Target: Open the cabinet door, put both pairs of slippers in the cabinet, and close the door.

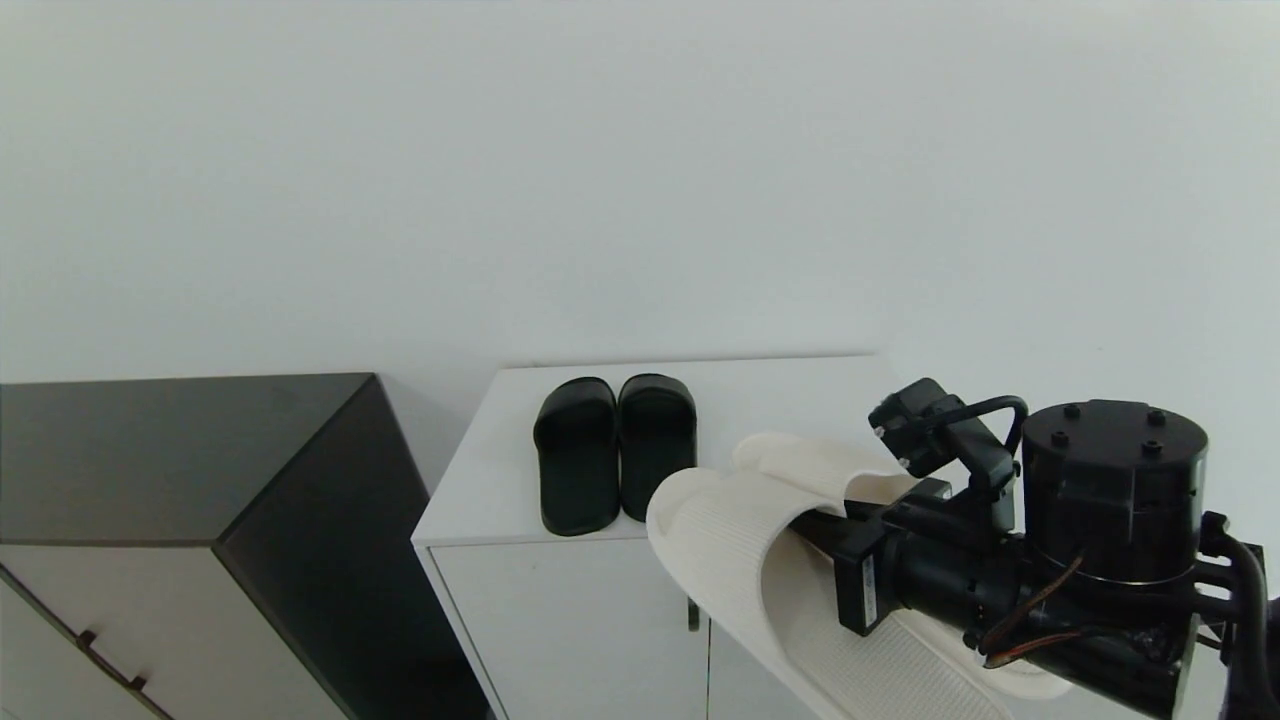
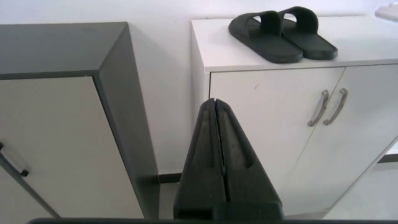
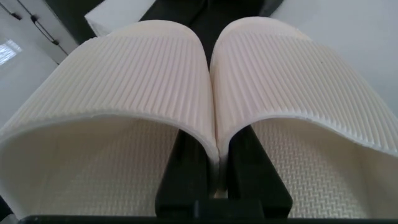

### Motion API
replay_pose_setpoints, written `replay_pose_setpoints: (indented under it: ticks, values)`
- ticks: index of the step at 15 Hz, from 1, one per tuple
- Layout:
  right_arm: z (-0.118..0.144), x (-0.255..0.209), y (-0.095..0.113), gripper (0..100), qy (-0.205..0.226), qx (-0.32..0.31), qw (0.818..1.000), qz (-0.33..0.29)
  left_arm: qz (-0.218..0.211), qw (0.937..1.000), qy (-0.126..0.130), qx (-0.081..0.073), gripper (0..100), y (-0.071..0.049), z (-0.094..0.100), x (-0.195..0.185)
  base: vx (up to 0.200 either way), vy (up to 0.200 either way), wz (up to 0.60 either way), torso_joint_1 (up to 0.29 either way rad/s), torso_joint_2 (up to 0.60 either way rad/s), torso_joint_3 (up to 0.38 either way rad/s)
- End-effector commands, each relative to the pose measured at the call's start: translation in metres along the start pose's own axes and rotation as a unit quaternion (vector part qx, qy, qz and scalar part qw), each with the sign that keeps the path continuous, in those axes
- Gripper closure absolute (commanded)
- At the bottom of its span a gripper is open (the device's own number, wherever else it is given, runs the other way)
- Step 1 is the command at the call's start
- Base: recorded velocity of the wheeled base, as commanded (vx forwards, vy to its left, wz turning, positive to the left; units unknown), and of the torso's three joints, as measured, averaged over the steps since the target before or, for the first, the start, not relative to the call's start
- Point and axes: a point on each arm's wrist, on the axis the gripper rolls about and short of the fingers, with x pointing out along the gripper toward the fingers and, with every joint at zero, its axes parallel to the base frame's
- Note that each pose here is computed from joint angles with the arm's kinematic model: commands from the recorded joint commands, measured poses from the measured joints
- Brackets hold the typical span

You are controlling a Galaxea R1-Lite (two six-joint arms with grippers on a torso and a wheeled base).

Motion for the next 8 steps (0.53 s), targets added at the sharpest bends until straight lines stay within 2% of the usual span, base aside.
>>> replay_pose_setpoints:
  ticks: [1, 2, 5, 8]
  values:
    - [-0.0041, -0.0002, -0.0001, 100, 0.007, -0.001, 1.0, 0.0, 0.0, 1.0, 0.0, -0.001, 100, 0.0, 0.0001, 0.0001, -0.2, 0.0, 0.0, 0.017, 0.01, 0.002]
    - [-0.0049, -0.0004, -0.0002, 100, 0.008, -0.002, 1.0, 0.0, -0.001, 1.0, 0.0, -0.001, 100, 0.0, 0.0001, 0.0001, -0.2, 0.0, 0.0, -0.002, 0.0, 0.002]
    - [-0.0129, -0.0027, -0.0014, 100, 0.021, -0.029, 0.999, -0.001, 0.0, 1.0, 0.0, -0.001, 100, 0.0, 0.0001, 0.0001, 0.0, 0.0, 0.0, 0.0, 0.0, 0.0]
    - [-0.0134, -0.0028, -0.0011, 100, 0.022, -0.03, 0.999, 0.0, 0.0, 1.0, 0.0, -0.001, 100, 0.0, 0.0001, 0.0001, 0.0, 0.0, 0.0, 0.0, 0.0, 0.0]
